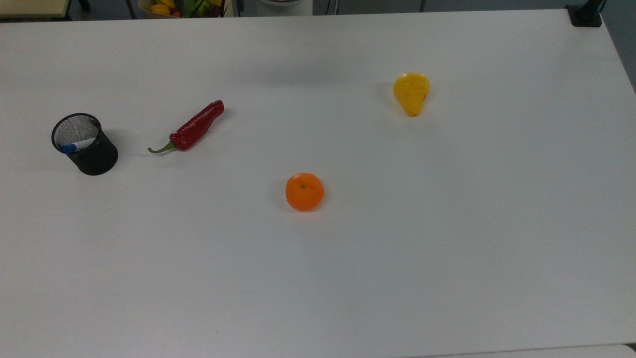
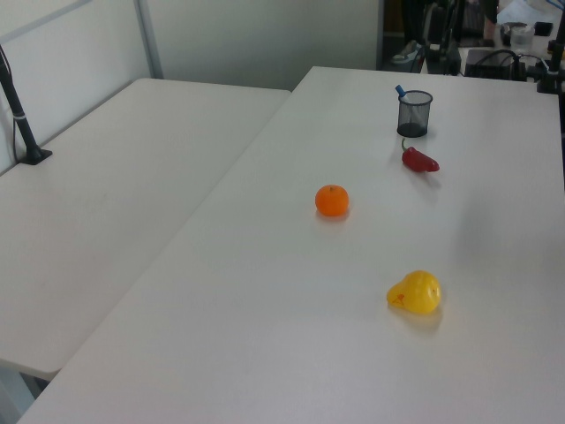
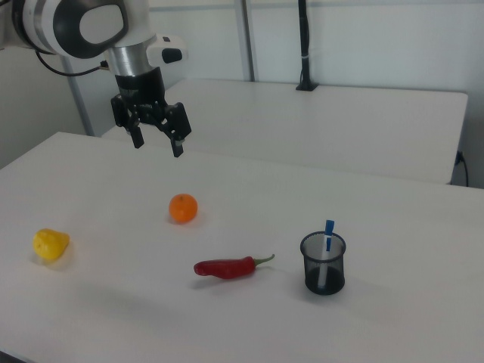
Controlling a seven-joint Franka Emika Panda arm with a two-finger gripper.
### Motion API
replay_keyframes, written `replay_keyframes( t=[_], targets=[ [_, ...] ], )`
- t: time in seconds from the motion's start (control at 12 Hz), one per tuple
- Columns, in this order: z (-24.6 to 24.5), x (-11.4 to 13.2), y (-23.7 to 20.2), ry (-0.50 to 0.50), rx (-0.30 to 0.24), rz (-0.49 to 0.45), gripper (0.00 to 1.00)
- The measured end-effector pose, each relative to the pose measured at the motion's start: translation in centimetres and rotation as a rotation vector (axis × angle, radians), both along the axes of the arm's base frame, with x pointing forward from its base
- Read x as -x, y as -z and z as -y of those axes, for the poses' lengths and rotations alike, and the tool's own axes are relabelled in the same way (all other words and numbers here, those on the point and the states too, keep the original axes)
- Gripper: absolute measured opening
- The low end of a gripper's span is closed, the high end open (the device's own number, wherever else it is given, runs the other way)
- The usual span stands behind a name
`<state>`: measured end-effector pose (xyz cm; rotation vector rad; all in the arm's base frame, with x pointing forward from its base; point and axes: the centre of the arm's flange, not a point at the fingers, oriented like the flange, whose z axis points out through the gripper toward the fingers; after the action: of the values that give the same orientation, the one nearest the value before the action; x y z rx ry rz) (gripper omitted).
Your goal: Take marker pen
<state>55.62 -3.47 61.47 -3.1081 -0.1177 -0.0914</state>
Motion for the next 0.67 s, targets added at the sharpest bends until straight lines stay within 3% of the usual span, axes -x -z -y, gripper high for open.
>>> replay_keyframes(
  t=[0.33, 0.67],
  targets=[
    [0.3, 0.0, 0.0, -0.029, 0.002, 0.0, 1.0],
    [7.3, 0.9, 0.1, -0.023, 0.007, 0.001, 1.0]
  ],
)
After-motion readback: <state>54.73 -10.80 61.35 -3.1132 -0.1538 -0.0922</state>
